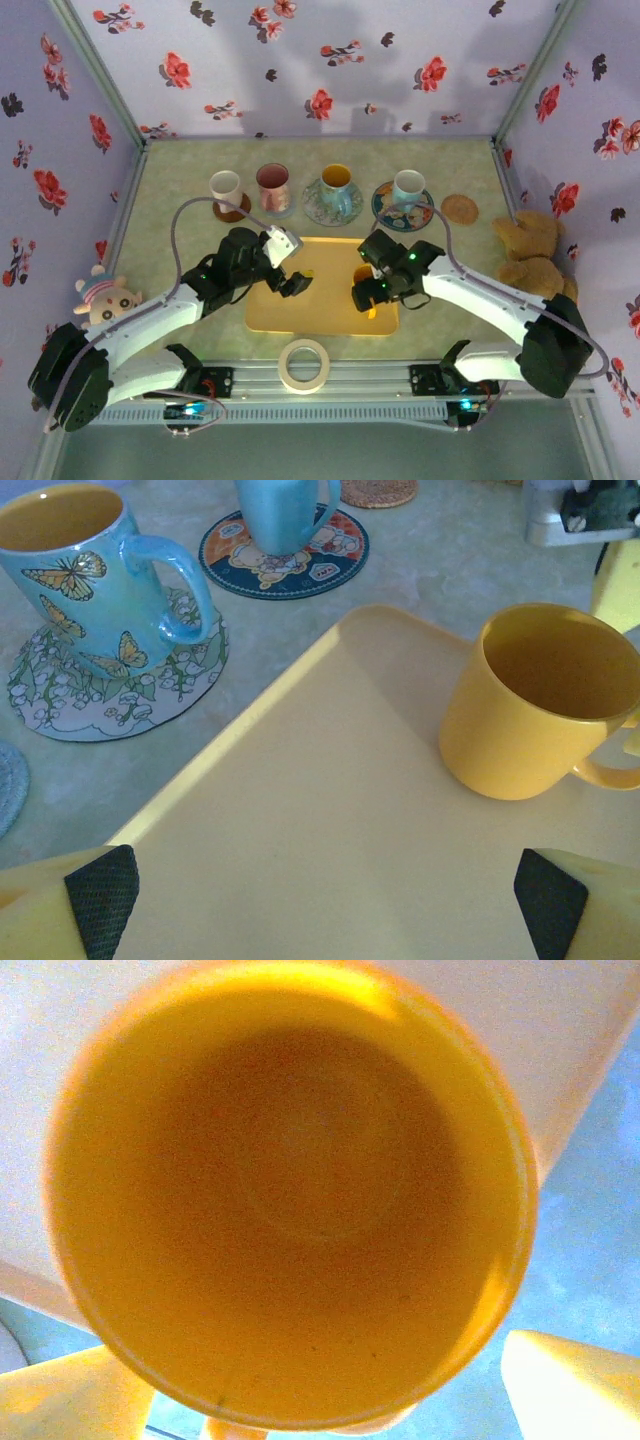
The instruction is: Place the cup by the coaster
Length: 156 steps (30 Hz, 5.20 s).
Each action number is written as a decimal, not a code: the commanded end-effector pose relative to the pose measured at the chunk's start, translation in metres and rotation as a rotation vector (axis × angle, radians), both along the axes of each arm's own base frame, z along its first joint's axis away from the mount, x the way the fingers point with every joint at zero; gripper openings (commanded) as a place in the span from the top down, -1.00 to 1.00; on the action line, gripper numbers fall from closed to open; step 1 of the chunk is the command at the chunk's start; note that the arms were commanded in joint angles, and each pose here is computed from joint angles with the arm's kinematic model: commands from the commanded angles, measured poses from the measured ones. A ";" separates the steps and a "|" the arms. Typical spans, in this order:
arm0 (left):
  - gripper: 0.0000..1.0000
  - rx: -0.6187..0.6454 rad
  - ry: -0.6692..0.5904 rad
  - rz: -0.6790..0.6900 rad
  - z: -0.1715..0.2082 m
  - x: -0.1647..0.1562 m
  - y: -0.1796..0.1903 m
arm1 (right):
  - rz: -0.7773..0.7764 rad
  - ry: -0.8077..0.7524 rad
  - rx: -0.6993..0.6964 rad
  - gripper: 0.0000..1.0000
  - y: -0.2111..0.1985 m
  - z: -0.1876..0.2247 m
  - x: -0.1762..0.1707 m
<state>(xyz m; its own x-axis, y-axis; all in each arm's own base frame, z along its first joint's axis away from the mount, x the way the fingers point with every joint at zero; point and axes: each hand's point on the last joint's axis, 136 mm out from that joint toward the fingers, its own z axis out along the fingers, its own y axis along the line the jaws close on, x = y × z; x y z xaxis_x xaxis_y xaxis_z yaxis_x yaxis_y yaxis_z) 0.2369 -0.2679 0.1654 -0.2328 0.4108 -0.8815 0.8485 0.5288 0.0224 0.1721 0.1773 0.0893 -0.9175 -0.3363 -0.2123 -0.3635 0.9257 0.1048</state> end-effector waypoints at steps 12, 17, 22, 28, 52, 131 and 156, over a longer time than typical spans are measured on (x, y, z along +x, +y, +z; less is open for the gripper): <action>-0.99 -0.025 0.040 -0.051 -0.003 -0.016 0.001 | -0.063 0.066 -0.025 -0.37 -0.003 -0.028 -0.015; -1.00 -0.019 0.053 -0.103 -0.006 -0.028 0.000 | -0.077 0.047 -0.037 -0.20 -0.004 -0.032 -0.012; -1.00 0.006 0.066 -0.145 -0.012 -0.038 0.000 | -0.086 0.028 -0.042 -0.08 -0.005 -0.032 -0.008; -1.00 0.007 0.071 -0.167 -0.017 -0.043 -0.003 | -0.085 0.020 -0.042 0.04 -0.003 -0.035 -0.006; -1.00 -0.003 0.075 -0.156 -0.018 -0.037 -0.009 | -0.091 -0.026 -0.062 0.37 -0.007 -0.031 0.003; -1.00 -0.151 -0.104 -0.119 0.054 0.071 -0.103 | -0.532 -0.402 -0.089 1.00 -0.152 0.124 0.157; -0.99 -0.130 -0.083 -0.138 0.050 0.090 -0.124 | -0.688 -0.311 -0.101 1.00 -0.209 0.063 0.246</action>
<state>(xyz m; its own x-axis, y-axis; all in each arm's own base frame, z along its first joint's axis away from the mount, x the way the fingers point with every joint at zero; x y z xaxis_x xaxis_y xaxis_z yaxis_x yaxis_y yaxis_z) 0.3263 -0.3839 0.2087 -0.1270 0.3279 -0.9361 0.9012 0.4325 0.0292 0.3896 -0.0217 0.1326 -0.8802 0.2591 -0.3977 0.2882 0.9575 -0.0141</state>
